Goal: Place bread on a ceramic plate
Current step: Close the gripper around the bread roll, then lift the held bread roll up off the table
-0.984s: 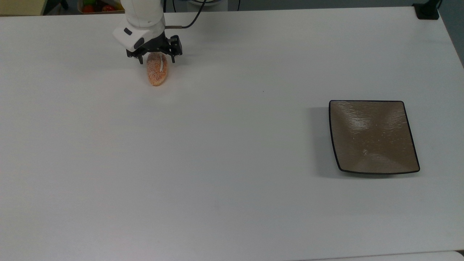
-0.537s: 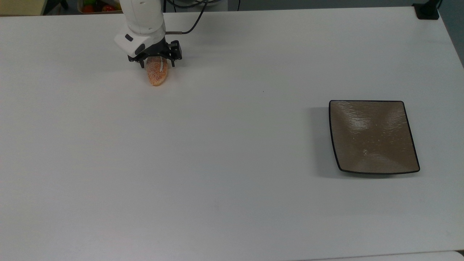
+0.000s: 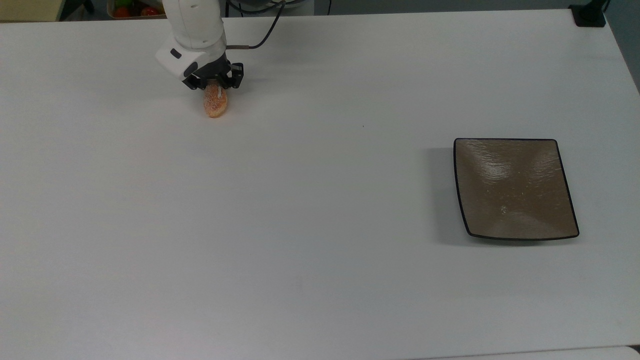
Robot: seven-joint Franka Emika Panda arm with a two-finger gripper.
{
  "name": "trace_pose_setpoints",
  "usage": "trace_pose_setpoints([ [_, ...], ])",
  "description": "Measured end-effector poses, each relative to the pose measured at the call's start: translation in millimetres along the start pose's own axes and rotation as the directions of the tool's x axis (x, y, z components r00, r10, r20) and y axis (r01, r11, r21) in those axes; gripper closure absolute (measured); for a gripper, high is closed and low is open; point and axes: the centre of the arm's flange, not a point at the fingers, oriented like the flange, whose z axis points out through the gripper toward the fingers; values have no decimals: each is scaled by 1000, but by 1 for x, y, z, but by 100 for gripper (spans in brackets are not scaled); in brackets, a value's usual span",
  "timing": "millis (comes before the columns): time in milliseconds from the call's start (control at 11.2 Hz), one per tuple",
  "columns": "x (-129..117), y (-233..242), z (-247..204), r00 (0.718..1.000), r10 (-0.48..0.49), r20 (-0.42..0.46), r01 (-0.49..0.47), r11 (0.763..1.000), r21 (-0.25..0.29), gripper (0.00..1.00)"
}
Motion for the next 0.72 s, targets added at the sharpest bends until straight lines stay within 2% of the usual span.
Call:
trace_pose_setpoints([
  [268,-3,5,-26,1000,15,11,-15,1000,0,80],
  [715,1,17,-149,999,32,29,-32,999,-9,80],
])
